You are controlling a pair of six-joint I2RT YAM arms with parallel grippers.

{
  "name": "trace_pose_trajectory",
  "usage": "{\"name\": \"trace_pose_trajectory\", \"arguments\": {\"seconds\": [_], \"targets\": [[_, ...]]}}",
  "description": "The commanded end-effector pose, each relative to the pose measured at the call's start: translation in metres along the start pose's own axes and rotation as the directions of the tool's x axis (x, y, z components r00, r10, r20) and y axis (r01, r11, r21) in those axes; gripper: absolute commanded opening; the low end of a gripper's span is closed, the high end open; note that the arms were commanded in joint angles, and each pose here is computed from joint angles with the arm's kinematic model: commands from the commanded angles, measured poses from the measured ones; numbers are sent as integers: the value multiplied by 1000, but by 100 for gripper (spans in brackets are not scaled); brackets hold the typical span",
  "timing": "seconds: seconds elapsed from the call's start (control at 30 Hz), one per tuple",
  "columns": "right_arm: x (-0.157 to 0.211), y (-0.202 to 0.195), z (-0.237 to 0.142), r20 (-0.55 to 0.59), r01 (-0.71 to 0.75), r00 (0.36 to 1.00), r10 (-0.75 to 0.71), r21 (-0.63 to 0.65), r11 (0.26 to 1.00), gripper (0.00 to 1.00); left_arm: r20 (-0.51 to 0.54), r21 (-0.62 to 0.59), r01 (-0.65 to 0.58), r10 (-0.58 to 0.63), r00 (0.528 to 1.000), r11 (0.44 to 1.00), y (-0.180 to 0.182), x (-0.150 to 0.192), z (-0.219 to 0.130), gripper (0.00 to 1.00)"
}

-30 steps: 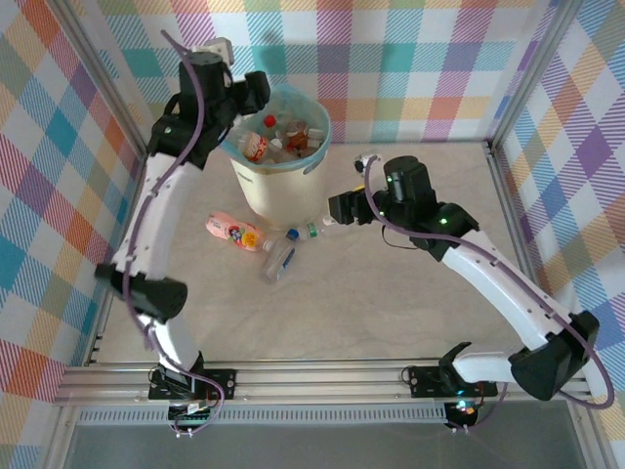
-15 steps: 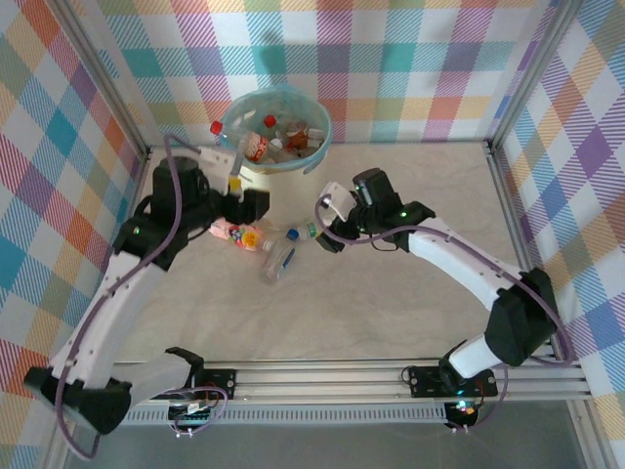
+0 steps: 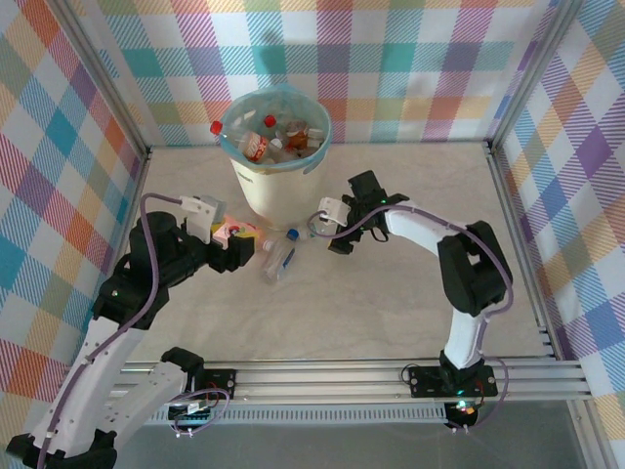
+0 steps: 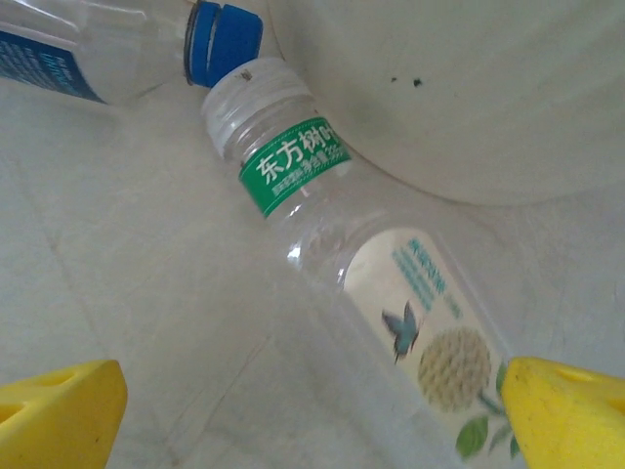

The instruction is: Put the plastic bottles in the bin

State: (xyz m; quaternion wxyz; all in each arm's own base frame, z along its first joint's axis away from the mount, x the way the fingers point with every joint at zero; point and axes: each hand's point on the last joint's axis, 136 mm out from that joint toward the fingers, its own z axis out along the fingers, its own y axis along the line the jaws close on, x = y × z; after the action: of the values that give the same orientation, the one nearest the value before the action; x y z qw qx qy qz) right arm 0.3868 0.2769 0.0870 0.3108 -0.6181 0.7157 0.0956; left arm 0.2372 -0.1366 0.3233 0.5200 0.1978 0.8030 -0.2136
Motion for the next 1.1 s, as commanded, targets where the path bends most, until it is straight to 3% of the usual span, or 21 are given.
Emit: {"name": "trace_pose_trajectory", "arguments": {"seconds": [0.0, 0.3, 0.6, 0.73, 1.07], "targets": [[-14, -14, 9, 52, 117, 992, -117, 3, 993, 98, 5, -63, -23, 24, 1000, 998, 9, 1, -4, 84], [-6, -12, 36, 48, 160, 986, -157, -46, 986, 96, 5, -81, -23, 24, 1000, 996, 12, -1, -3, 85], [14, 8, 40, -8, 107, 994, -109, -128, 986, 80, -16, -92, -28, 27, 1000, 995, 16, 0, 3, 85], [15, 13, 32, -19, 56, 998, -59, -133, 990, 70, -26, -79, -21, 19, 999, 997, 14, -1, 6, 85], [0, 22, -24, 19, -65, 998, 67, -68, 996, 61, 40, -52, -7, 9, 999, 999, 8, -25, 3, 84]]}}
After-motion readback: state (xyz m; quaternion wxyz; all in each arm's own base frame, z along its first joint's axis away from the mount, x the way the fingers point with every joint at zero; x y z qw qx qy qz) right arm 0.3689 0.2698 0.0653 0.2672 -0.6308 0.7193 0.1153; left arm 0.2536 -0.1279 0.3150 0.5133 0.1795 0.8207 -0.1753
